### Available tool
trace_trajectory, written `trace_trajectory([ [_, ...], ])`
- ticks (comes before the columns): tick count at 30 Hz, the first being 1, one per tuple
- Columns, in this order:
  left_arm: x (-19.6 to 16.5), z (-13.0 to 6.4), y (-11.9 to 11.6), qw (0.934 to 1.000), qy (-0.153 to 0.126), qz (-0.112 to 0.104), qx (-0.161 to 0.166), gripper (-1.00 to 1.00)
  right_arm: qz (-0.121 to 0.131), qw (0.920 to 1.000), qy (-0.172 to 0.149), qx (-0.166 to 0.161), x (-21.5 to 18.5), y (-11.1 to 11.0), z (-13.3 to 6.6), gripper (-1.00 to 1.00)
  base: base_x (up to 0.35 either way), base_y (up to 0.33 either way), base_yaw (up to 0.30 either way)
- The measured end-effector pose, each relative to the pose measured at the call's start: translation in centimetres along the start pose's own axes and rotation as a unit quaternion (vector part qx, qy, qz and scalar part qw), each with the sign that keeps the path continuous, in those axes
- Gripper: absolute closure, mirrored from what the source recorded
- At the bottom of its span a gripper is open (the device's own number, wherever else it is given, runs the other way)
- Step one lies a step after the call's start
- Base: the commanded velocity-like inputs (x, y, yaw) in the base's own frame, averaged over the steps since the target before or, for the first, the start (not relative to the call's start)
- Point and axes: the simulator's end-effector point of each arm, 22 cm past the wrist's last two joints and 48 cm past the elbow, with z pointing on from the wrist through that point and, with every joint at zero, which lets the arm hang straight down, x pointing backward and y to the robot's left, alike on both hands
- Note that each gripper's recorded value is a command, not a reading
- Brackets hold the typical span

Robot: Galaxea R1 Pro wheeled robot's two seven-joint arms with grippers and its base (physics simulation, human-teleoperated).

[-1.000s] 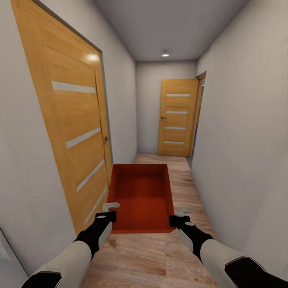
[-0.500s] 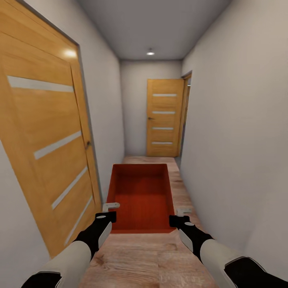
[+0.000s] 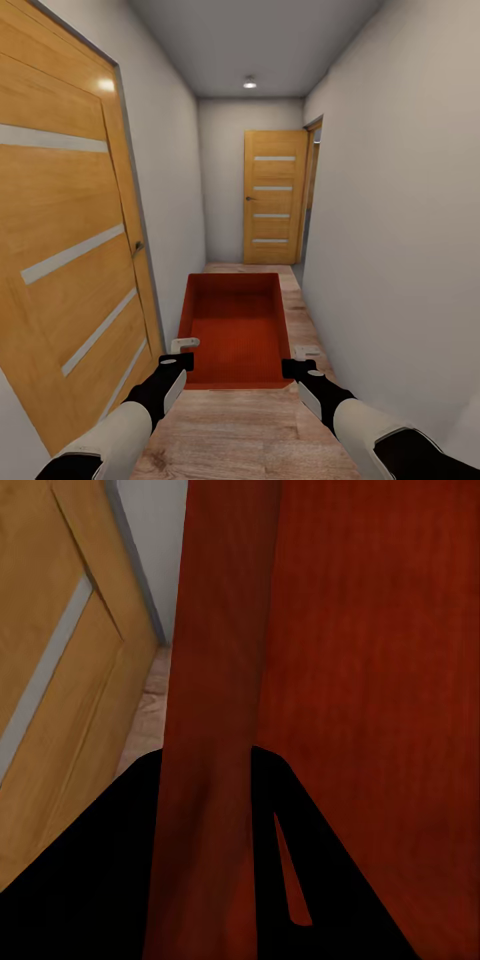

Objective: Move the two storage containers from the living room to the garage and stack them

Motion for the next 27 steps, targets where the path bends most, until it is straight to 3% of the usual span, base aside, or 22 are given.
trace_trajectory([
  [27, -0.14, 0.25, 0.79, 1.0, -0.001, 0.001, 0.004, 1.0, 0.0, 1.0, -0.001, 0.004, -0.11, 0.82, -0.1, 1.0, 0.322, 0.0, 0.0],
])
